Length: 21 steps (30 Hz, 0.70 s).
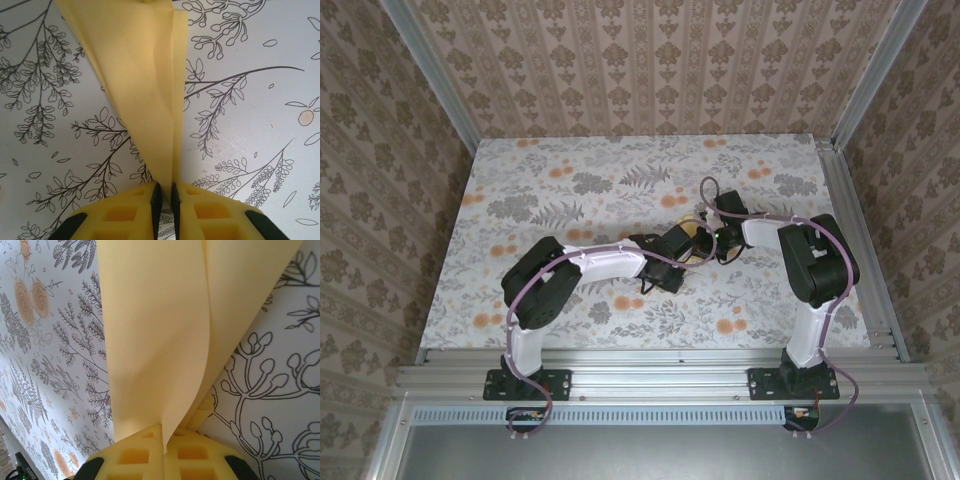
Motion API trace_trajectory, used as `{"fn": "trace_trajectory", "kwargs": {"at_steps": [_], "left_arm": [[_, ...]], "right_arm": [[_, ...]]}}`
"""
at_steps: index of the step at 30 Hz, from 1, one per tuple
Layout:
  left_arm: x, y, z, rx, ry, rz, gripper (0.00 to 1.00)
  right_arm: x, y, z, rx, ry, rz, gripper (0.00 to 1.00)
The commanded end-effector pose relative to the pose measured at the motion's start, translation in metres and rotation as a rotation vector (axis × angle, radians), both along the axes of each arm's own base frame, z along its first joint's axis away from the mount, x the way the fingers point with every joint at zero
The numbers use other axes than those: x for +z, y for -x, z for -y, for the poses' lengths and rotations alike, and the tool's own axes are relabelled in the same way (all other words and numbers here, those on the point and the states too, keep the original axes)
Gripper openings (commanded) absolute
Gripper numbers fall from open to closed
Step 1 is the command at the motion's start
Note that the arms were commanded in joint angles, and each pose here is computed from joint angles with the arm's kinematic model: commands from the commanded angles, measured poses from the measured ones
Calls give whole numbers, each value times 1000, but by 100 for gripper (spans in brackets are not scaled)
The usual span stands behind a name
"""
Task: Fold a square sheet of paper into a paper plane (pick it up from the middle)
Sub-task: Fold the wing for the fifth time at the center of the table.
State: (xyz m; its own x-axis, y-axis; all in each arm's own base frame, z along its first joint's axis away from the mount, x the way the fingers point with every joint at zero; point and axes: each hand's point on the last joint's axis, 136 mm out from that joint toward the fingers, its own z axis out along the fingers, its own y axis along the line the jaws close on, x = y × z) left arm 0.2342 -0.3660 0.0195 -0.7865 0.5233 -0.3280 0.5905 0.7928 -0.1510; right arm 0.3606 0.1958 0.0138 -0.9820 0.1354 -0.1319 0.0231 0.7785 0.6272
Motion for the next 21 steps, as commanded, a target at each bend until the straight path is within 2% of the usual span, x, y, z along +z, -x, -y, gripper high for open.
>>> {"fn": "trace_trajectory", "kwargs": {"at_steps": [1, 7, 12, 16, 21], "left_arm": [[4, 9, -8, -17, -17, -31, 21], [48, 3, 5, -8, 102, -1, 25], [74, -13, 7, 58, 232, 21, 24], [76, -31, 14, 131, 359, -4, 22], [59, -40, 20, 163, 383, -31, 18]], "right_arm": [[-32, 13, 18, -4, 146, -67, 0], [-40, 20, 22, 7, 181, -90, 0], [-44, 23, 22, 9, 189, -99, 0], [-45, 23, 21, 8, 183, -102, 0], [-46, 23, 21, 4, 175, -106, 0]]}}
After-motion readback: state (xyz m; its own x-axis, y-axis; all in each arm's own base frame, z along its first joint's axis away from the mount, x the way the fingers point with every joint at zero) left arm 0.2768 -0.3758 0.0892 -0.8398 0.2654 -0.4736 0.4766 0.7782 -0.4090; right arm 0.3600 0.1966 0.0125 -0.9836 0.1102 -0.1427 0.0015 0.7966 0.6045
